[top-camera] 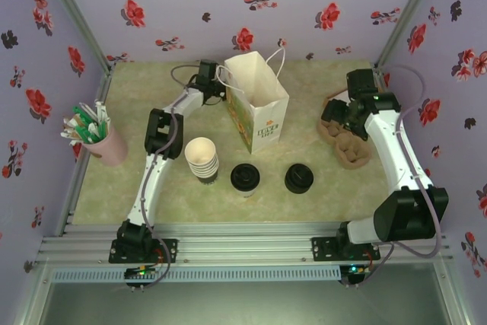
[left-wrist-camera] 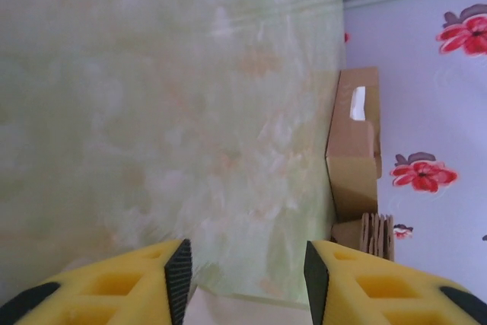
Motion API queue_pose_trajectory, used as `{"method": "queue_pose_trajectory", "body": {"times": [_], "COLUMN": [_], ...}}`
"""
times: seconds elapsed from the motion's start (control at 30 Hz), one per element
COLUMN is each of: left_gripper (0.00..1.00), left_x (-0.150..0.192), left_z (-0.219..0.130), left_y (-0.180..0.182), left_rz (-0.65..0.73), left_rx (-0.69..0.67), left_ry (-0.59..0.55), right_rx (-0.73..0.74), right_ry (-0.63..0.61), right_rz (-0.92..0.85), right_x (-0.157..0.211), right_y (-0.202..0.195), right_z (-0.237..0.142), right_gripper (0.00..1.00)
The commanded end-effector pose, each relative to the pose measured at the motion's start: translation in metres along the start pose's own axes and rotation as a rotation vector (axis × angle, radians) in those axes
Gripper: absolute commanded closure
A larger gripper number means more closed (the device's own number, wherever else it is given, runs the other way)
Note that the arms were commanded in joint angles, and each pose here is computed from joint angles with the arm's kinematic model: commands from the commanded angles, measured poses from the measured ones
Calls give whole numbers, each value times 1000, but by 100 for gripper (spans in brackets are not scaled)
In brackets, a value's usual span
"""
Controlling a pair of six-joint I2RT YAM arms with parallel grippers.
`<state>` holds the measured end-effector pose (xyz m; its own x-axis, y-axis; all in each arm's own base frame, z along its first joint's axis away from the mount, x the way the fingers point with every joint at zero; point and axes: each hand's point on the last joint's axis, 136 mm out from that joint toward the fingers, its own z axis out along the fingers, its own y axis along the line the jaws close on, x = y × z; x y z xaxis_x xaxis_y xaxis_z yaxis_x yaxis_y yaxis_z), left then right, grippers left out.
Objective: Pack the takeout coffee
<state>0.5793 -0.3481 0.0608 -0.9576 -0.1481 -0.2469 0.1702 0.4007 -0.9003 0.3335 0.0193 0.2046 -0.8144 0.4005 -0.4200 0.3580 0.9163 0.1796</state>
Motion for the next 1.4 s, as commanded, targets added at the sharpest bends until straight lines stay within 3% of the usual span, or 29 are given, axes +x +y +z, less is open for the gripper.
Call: {"method": "queue_pose_trajectory", "body": {"times": [0.0,0.37,0.6,0.8,1.03,1.37], "left_gripper": [54,55,54,35,22,11], "left_x": [2,49,63,30,-5,-1], "left_z": [-8,13,8,-16,-52,-101], "left_y": [-69,-84,-97,-114,-131,-145], "left_rz": [117,115,101,118,126,140], "left_rx": [92,113,142,145,140,125], "left_ry": [3,75,67,9,-63,-129], "right_rx": [-4,2,-45,-62,-93,-187], "right_ry": [16,61,111,139,216,301], "right_rz": [-9,43,68,85,96,130], "right_x": [3,15,27,28,35,61], "right_y": [-2,-23,-32,-42,-40,-26], "right_z": [6,24,41,60,86,94], "right_gripper": [13,13,7,1,1,1]}}
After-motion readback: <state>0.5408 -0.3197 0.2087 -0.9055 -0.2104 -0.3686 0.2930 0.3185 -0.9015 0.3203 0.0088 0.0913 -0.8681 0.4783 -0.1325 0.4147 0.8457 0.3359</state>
